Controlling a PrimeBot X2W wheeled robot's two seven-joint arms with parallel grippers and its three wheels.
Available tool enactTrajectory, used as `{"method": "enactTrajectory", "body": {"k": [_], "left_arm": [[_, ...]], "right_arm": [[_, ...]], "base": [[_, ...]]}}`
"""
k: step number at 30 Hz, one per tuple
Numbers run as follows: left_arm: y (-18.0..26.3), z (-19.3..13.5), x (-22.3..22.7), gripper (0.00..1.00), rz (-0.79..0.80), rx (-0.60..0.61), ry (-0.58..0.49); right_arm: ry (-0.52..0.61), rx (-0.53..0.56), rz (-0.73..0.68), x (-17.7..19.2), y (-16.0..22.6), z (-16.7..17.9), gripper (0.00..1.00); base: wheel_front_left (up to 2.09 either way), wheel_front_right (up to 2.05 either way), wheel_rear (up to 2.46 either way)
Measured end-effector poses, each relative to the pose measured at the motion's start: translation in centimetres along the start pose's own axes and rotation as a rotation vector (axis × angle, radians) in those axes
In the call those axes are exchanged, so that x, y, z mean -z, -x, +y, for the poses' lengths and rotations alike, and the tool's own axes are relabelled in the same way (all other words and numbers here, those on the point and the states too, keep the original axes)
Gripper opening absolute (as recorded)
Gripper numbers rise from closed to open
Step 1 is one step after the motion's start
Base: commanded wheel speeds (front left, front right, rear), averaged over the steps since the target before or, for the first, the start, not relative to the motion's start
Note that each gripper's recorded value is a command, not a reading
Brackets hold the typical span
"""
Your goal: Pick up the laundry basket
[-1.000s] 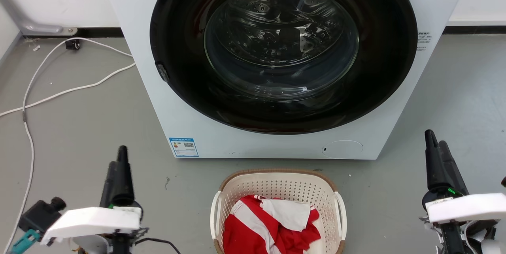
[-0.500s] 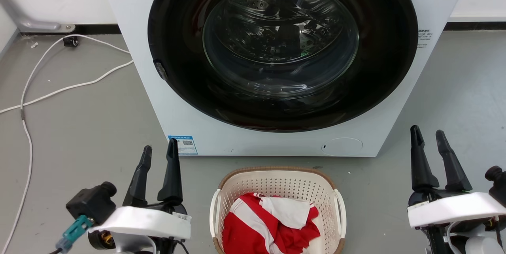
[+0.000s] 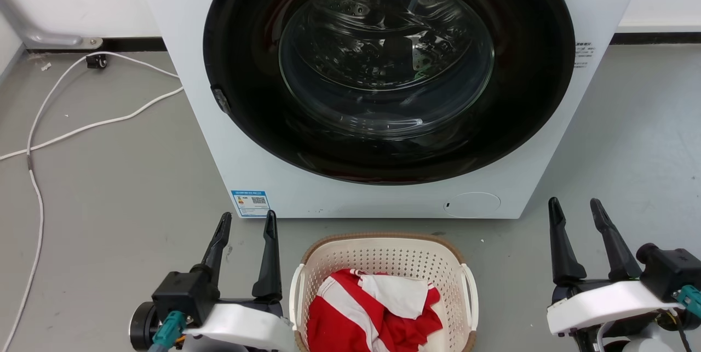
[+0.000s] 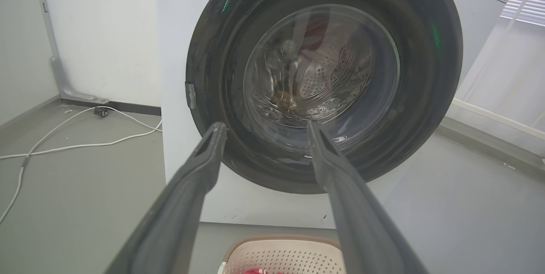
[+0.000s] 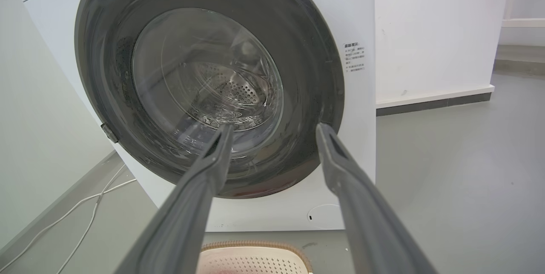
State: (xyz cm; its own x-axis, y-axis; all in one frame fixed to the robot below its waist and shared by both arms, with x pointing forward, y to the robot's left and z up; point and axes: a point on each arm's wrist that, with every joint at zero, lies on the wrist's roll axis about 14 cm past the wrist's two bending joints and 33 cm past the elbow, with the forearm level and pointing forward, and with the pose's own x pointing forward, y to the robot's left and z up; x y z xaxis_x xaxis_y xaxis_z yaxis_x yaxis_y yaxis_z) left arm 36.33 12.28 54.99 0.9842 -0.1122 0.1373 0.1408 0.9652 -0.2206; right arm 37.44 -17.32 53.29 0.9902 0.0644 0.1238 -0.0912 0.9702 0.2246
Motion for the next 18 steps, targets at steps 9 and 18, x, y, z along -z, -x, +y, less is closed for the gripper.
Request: {"method": "enactTrajectory", "body": {"k": [9, 18], "left_arm": [[0.1, -0.8, 0.7, 1.0, 0.006, 0.025, -0.064], [0.2, -1.1, 1.9, 1.0, 0.029, 0.061, -0.053]], "right_arm": [[0.078, -0.007, 0.026, 1.0, 0.1, -0.1, 1.0], [0.153, -0.024, 0.026, 1.2, 0.1, 0.1, 1.0]], "base": [[0.0, 0.0, 0.0], [0.0, 0.0, 0.0]]}}
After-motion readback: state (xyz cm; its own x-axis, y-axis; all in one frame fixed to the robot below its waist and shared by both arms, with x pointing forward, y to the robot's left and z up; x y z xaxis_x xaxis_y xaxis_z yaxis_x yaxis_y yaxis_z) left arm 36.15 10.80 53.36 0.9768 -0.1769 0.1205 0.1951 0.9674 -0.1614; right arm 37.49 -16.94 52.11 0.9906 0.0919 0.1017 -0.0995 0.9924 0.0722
